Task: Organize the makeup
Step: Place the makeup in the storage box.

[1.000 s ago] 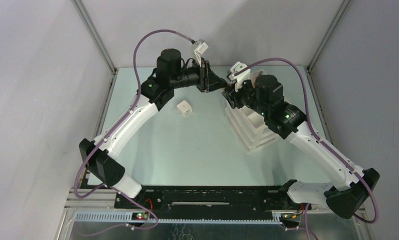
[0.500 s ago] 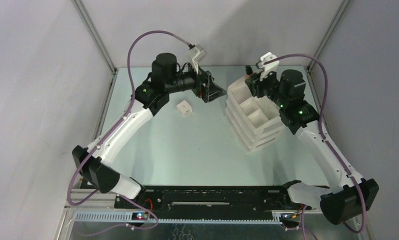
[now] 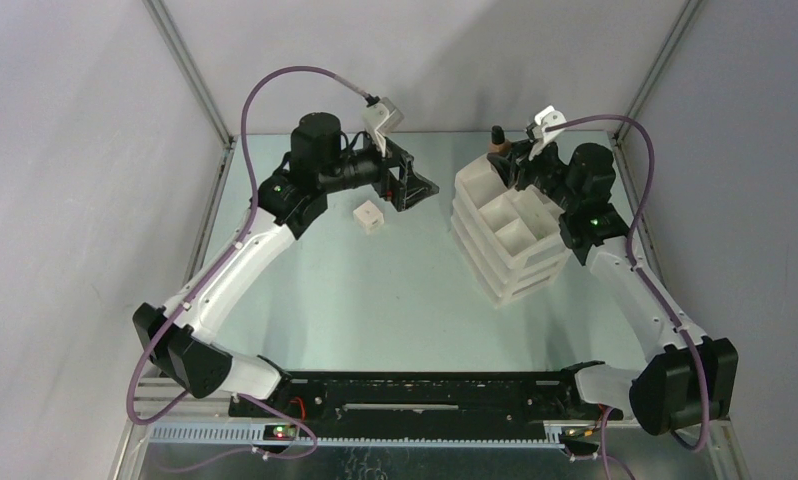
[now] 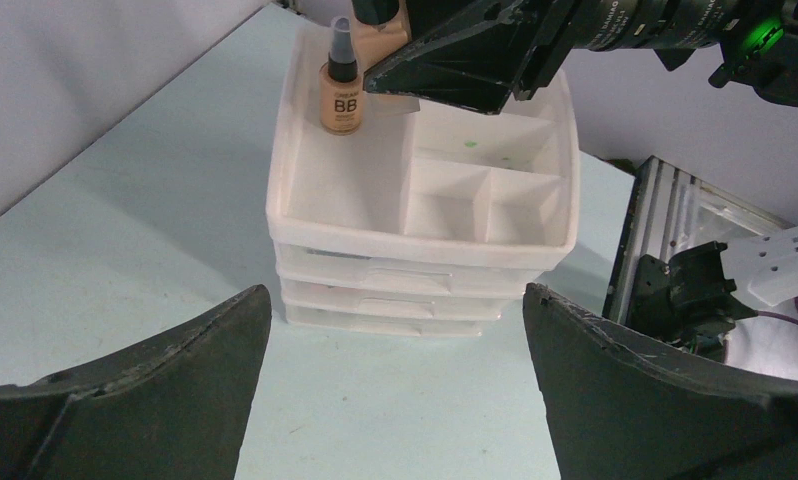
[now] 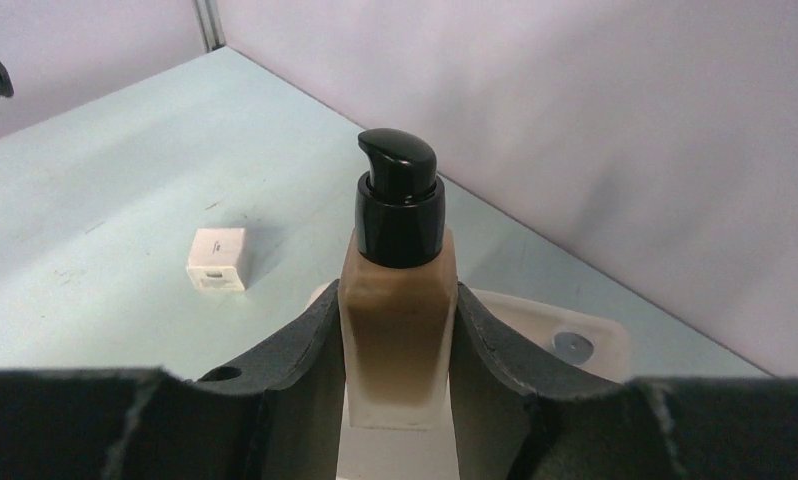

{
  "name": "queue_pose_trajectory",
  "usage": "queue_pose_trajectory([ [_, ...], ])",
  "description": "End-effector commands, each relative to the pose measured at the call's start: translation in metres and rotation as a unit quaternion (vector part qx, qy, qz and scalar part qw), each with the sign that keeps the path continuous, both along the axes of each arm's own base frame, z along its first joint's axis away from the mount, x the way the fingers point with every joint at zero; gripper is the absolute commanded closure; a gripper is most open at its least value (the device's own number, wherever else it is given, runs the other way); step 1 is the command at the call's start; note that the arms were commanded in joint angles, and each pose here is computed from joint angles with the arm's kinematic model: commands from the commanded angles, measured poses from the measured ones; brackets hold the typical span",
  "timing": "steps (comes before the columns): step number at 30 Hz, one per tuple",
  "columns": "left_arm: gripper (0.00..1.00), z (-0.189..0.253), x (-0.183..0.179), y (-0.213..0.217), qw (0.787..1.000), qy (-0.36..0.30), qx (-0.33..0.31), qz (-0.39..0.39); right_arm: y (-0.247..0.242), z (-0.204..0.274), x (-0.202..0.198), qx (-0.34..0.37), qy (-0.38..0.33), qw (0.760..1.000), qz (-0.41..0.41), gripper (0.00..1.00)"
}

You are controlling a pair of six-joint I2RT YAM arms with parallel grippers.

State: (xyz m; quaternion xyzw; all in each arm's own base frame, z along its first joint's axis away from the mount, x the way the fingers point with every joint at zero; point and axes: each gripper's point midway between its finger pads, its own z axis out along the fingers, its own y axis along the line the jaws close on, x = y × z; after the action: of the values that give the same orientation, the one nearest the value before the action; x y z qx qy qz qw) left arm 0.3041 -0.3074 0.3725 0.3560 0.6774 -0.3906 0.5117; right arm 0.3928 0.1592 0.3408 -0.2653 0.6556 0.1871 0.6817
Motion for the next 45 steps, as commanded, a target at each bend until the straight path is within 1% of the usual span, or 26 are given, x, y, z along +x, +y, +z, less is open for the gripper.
queue_pose_trajectory([
  [1,0.00,0.002,0.000,0.003,1.000,-0.015,0.000,-0.005,0.002,0.019,0.003,0.015,-0.049,0.999,0.010,1.00],
  [13,0.00,-0.002,-0.001,0.003,1.000,-0.006,0.000,-0.011,0.010,-0.016,0.022,0.000,-0.022,1.000,0.015,1.00],
  [19,0.00,-0.004,-0.003,0.004,1.000,-0.004,-0.001,-0.013,0.008,-0.030,0.026,-0.014,-0.032,0.999,-0.008,0.96],
  [27,0.00,-0.004,-0.003,0.004,1.000,-0.001,-0.002,-0.015,0.009,-0.048,0.036,-0.025,-0.018,0.999,-0.022,0.92],
  [32,0.00,-0.004,-0.004,0.005,1.000,0.000,-0.002,-0.017,0.005,-0.050,0.036,-0.023,-0.029,0.999,-0.031,0.85],
  [38,0.00,-0.004,-0.004,0.005,1.000,0.003,-0.004,-0.018,0.005,-0.053,0.037,-0.024,-0.029,0.999,-0.031,0.72],
  [45,0.00,-0.003,-0.003,0.006,1.000,0.003,-0.005,-0.015,0.003,-0.047,0.035,-0.023,-0.036,0.998,-0.035,0.60],
])
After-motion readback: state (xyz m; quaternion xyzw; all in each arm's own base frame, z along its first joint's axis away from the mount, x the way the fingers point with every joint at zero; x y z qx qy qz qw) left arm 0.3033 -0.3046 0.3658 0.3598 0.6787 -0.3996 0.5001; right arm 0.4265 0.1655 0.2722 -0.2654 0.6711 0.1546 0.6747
